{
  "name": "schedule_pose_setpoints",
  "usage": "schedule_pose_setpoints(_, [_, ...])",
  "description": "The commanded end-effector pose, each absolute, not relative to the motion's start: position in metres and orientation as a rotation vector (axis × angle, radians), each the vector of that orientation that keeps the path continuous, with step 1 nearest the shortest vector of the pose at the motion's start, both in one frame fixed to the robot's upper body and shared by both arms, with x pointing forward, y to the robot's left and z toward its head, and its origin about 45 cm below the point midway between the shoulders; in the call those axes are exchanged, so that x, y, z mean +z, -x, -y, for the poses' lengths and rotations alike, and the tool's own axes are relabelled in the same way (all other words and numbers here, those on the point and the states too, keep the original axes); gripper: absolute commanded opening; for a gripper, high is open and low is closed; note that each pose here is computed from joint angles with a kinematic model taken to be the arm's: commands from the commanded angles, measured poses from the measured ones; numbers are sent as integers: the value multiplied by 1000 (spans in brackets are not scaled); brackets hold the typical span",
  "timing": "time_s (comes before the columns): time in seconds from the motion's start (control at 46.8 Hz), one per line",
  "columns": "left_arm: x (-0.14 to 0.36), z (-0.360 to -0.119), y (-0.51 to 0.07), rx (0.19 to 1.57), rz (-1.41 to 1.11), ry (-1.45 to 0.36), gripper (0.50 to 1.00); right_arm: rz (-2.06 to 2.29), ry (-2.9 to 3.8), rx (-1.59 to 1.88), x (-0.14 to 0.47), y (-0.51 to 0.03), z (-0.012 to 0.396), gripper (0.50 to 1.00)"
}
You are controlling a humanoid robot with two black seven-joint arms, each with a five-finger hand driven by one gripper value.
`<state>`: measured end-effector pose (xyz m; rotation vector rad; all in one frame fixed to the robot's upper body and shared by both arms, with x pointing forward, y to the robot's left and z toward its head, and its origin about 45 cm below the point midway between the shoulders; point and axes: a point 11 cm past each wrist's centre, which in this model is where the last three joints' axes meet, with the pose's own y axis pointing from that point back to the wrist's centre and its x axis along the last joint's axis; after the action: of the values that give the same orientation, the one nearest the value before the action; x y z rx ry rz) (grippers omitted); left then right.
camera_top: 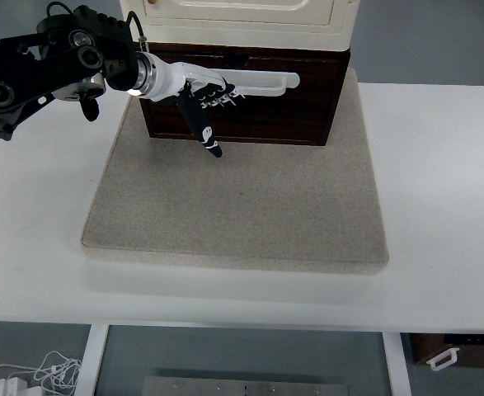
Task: Close drawer under combined cabinet
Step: 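Push the brown drawer front away from the robot with the left hand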
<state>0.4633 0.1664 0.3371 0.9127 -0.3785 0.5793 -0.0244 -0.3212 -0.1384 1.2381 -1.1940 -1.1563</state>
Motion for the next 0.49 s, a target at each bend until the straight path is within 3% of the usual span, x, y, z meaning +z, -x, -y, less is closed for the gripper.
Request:
schedule_pose_setpoints(0.0, [337,-168,-464,584,375,-915,1000,1194,-1238,-1156,-138,24,321,952])
schedule_pose_setpoints(0.47, [341,-163,-462,565,372,-887,1000,1194,-1238,-1156,-138,24,321,952])
